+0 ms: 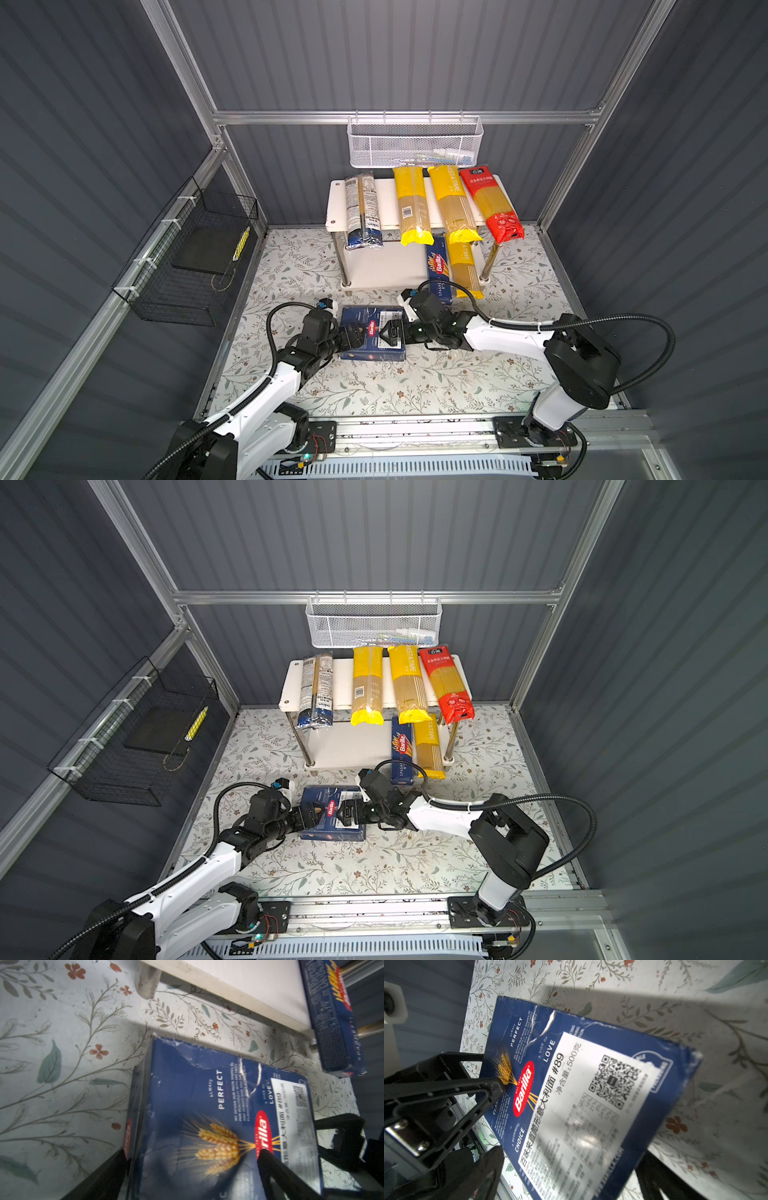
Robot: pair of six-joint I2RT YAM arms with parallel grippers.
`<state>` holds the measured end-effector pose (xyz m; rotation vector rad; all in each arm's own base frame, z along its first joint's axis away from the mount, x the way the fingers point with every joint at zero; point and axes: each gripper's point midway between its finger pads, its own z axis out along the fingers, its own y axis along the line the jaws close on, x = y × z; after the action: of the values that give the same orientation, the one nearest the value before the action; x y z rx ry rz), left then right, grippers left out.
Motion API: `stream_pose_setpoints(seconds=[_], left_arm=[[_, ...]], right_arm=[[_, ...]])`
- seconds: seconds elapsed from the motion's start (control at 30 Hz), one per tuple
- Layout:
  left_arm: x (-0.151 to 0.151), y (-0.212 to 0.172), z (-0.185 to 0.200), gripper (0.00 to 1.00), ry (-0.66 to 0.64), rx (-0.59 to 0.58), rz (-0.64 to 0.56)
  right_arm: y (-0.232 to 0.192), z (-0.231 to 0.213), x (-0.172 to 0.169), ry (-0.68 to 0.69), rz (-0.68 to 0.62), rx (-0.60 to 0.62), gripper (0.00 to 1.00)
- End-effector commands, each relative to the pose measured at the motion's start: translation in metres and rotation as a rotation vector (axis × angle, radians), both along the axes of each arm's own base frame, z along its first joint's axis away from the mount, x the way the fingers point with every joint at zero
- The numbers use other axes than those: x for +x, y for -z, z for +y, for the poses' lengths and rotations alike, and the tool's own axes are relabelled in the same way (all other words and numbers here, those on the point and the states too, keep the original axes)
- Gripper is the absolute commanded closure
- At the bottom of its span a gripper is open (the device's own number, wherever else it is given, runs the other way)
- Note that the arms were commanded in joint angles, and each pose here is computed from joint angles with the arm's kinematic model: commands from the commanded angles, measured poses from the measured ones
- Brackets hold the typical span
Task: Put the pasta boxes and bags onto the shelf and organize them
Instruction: 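Lift the dark blue box with both grippers and carry it toward the shelf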
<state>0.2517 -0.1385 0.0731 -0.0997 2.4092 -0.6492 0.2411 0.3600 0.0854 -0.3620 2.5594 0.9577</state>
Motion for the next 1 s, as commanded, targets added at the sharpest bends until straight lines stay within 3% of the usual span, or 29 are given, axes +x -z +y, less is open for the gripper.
stream_pose_setpoints(seconds=[0.0,0.47,0.63,0.97], left_arm=[[-0.01,0.012,0.004,0.01,-0.012,0.017,0.053],[-0.008,0.014,-0.012,0.01,0.037,-0.05,0.057],[-0.009,0.003,-0.036,0.01,0.144,-0.127,0.031],[-0.016,-0.001,-0.062,0.01,0.251,-0.11,0.033]], right_arm=[[-0.001,-0.008,0.004,0.008,-0.021,-0.029,0.01],[0.006,0.001,0.0,-0.003,0.013,0.009,0.01],[-0.008,0.013,0.004,-0.013,-0.002,0.058,0.01],[-0.031,0.028,0.007,-0.043,-0.029,0.131,0.01]])
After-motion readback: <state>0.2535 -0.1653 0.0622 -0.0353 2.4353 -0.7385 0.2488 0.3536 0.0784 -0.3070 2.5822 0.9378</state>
